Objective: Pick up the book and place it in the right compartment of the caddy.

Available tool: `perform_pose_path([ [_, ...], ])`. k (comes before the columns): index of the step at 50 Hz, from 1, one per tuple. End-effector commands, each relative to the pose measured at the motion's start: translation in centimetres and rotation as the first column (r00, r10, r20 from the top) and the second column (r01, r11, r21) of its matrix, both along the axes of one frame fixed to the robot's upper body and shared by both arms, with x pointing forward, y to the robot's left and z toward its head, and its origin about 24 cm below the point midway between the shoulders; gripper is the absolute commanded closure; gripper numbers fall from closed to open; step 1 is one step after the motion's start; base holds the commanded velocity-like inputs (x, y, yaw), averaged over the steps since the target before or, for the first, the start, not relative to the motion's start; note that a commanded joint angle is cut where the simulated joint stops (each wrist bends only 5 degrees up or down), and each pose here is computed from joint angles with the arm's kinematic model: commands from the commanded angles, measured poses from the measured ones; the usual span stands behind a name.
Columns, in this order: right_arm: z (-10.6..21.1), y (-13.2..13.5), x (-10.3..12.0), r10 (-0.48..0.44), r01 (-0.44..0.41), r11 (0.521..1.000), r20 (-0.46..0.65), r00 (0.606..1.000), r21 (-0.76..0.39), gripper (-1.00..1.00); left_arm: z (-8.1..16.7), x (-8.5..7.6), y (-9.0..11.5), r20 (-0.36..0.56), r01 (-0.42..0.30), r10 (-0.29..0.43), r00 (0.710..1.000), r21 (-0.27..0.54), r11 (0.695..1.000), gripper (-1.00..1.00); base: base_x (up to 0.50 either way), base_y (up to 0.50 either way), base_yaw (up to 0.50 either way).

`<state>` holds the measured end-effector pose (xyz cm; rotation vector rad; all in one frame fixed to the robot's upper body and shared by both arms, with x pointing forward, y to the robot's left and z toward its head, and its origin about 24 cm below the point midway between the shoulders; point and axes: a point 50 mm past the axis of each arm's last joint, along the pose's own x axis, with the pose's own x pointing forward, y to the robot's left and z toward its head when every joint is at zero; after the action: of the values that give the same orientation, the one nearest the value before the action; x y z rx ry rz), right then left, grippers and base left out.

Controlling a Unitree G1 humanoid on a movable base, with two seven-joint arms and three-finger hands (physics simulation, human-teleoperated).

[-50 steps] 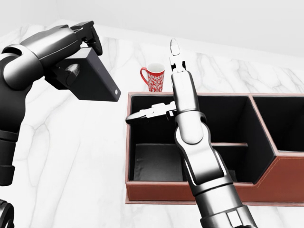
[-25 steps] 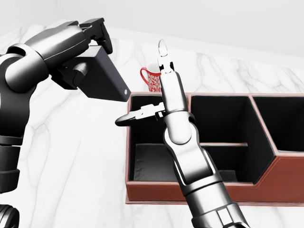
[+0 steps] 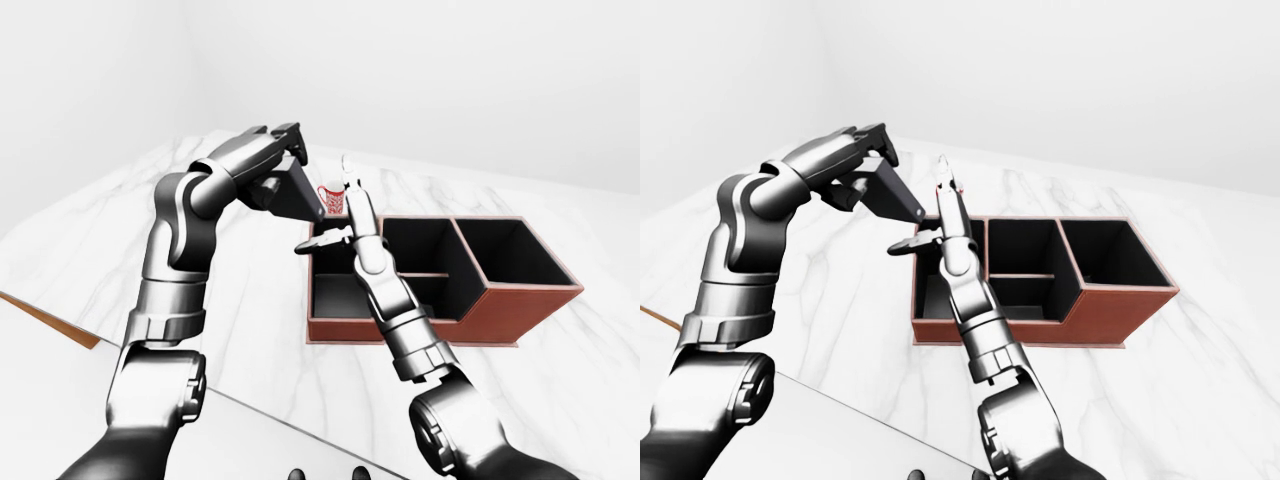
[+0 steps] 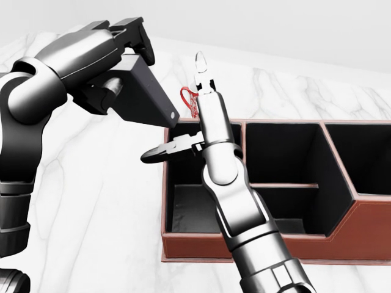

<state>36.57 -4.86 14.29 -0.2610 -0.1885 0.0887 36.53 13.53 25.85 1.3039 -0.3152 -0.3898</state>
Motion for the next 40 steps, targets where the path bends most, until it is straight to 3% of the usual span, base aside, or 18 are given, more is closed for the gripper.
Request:
perform_pose_path([
  [1, 1.4, 0.4, 0.1, 0.014, -0.014, 1.000, 0.043, 0.999, 0.008, -1.00, 1.1, -0.9, -0.1, 0.071, -0.005, 0.005, 0.997, 0.003, 1.000, 1.00, 0.00, 0.00, 0.00],
  [3, 0.1, 0.3, 0.2, -0.001, 0.001, 1.000, -0.007, 1.000, -0.005, -1.00, 1.2, -1.0, -0.1, 0.078, 0.000, 0.000, 0.997, 0.000, 1.000, 1.00, 0.00, 0.00, 0.00],
  [6, 1.6, 0.5, 0.4, 0.008, -0.009, 1.000, 0.040, 0.999, 0.007, -1.00, 1.3, -1.2, -0.2, 0.086, 0.006, -0.006, 0.996, -0.003, 1.000, 1.00, 0.00, 0.00, 0.00],
  [10, 1.8, 0.5, 0.6, 0.003, -0.004, 1.000, 0.039, 0.999, 0.009, -1.00, 2.1, -1.9, -0.7, 0.132, 0.032, -0.031, 0.991, -0.009, 0.999, 1.00, 0.00, 0.00, 0.00],
  [25, 2.2, 0.7, 1.1, -0.010, 0.010, 1.000, 0.035, 0.999, 0.015, -1.00, 1.6, -3.0, -1.3, 0.156, 0.064, -0.061, 0.986, -0.019, 0.998, 1.00, 0.00, 0.00, 0.00],
  [26, 2.3, 0.8, 1.0, -0.004, 0.003, 1.000, 0.035, 0.999, 0.024, -0.76, 1.8, -3.0, -1.3, 0.164, 0.069, -0.064, 0.984, -0.021, 0.997, 1.00, 0.00, 0.00, 0.00],
  [27, 2.3, 0.8, 1.0, -0.004, 0.002, 1.000, 0.036, 0.999, 0.028, -0.76, 1.8, -3.1, -1.4, 0.164, 0.071, -0.066, 0.984, -0.022, 0.997, 1.00, 0.00, 0.00, 0.00],
  [28, 2.3, 0.8, 0.9, -0.004, 0.003, 1.000, 0.038, 0.999, 0.030, 0.67, 1.7, -3.1, -1.4, 0.164, 0.072, -0.068, 0.984, -0.022, 0.997, 1.00, 0.00, 0.00, 0.00],
  [29, 2.3, 0.8, 0.8, -0.002, 0.000, 0.999, 0.042, 0.999, 0.033, 1.00, 1.9, -3.2, -1.4, 0.171, 0.075, -0.070, 0.983, -0.023, 0.997, 1.00, 0.00, 0.00, 0.00],
  [31, 0.6, 0.7, 0.7, -0.006, 0.005, 0.999, 0.041, 0.999, 0.034, 1.00, 2.0, -3.4, -1.5, 0.178, 0.083, -0.077, 0.981, -0.028, 0.996, 1.00, 0.00, 0.00, 0.00],
  [40, 0.5, 0.6, 0.8, -0.018, 0.016, 0.999, 0.043, 0.999, 0.034, 1.00, 2.0, -3.3, -1.6, 0.176, 0.085, -0.079, 0.981, -0.028, 0.996, 1.00, 0.00, 0.00, 0.00],
])
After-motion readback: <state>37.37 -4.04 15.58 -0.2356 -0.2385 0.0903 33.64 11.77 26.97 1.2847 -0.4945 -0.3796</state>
